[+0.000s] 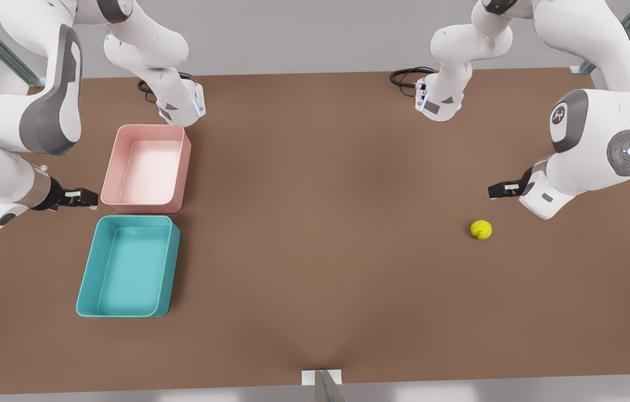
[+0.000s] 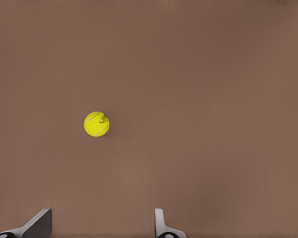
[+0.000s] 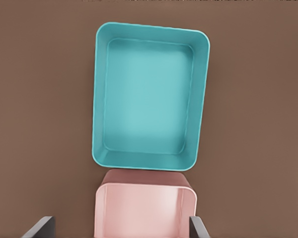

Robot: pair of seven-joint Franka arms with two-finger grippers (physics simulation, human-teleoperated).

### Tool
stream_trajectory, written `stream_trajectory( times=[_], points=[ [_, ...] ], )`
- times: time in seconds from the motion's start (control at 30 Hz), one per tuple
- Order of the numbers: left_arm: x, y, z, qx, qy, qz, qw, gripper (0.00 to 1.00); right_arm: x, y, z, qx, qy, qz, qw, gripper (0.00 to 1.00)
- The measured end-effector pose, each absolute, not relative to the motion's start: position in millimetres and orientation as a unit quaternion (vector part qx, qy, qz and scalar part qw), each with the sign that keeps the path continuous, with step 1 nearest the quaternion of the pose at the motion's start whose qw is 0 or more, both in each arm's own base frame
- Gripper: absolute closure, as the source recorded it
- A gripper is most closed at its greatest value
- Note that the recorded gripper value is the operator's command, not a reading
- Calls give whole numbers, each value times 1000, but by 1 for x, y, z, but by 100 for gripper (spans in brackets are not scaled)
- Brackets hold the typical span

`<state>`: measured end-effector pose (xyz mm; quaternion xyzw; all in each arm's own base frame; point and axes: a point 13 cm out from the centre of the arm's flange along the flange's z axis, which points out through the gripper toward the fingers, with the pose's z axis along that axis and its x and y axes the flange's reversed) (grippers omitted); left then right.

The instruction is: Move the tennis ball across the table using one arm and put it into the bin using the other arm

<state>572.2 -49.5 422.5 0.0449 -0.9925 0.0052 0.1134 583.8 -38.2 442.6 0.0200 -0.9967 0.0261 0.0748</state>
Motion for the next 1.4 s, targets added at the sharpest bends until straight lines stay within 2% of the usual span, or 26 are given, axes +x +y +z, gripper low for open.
stream_trajectory(
  times=[0.07,0.1,0.13,0.27,0.37,0.57,0.63,0.93,1.23,1.4],
  points=[
    [571,-49,422,46,-992,5,115,0,585,-41,443,22,-997,28,72,0],
    [571,-49,422,46,-992,5,116,48,586,-41,444,22,-997,27,71,0],
    [569,-48,415,45,-991,4,123,79,586,-41,444,23,-997,27,71,0],
    [557,-16,326,32,-986,1,163,79,586,-41,443,28,-997,27,71,0],
    [561,9,256,-25,-987,13,161,79,586,-41,442,31,-997,28,71,0],
    [556,76,168,-190,-970,29,151,79,586,-40,441,36,-996,27,73,0],
    [542,83,140,-262,-952,35,154,79,585,-40,440,37,-996,26,74,0],
    [552,115,105,-508,-854,35,108,79,585,-40,438,41,-996,23,77,0],
    [535,133,65,-611,-779,48,131,79,585,-40,437,45,-996,20,78,0],
    [540,139,62,-654,-746,42,123,79,585,-40,437,46,-996,19,78,0]
  ],
)
